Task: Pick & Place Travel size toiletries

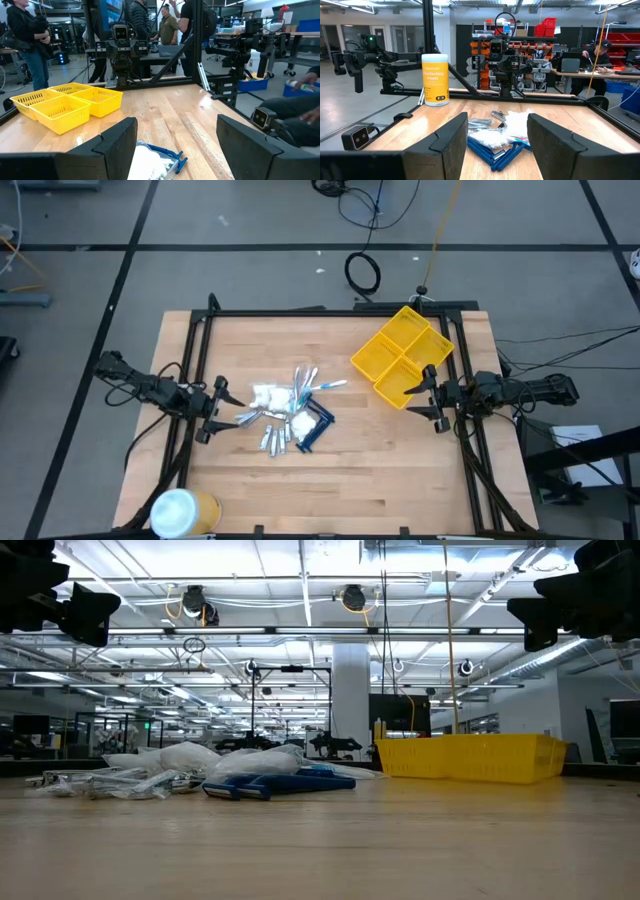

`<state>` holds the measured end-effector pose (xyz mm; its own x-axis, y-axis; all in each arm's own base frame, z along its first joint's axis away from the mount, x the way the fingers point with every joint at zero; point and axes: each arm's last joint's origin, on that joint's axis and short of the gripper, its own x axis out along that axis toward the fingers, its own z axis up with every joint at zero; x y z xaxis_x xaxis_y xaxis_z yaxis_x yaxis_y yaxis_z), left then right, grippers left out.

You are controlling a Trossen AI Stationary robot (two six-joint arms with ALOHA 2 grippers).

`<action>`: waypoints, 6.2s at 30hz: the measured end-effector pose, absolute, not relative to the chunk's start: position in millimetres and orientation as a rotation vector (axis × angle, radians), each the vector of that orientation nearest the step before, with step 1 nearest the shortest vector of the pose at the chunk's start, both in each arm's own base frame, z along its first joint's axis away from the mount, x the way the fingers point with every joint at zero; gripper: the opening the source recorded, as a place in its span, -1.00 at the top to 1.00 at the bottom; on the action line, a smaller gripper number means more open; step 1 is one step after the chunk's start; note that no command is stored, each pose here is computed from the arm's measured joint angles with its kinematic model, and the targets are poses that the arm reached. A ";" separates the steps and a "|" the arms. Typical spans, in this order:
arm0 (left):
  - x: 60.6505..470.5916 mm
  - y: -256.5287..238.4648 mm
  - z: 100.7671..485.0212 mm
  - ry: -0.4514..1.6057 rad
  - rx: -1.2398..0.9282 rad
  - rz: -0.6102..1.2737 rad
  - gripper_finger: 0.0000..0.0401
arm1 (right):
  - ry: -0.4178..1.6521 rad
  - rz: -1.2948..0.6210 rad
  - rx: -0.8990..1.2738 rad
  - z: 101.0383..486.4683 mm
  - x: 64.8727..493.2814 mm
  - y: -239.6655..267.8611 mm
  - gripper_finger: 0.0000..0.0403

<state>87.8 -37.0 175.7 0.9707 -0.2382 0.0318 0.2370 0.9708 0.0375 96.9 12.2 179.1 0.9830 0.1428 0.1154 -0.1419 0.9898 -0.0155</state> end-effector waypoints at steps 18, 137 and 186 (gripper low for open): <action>87.8 -37.0 175.7 -0.036 0.033 -0.240 -0.34 | -0.117 0.144 -0.007 179.1 96.9 12.2 0.05; 298.0 83.4 132.8 0.931 -0.439 0.689 0.95 | -0.121 0.143 -0.007 179.6 97.0 12.2 0.05; 309.0 66.2 304.6 -0.328 0.123 -0.028 0.97 | -0.183 0.054 0.052 185.7 96.3 9.4 0.05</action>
<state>309.0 66.2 304.6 0.9464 -0.0471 0.3194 0.0073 0.9922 0.1246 96.3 9.4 185.7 0.9819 0.0488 0.1828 -0.0583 0.9972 0.0466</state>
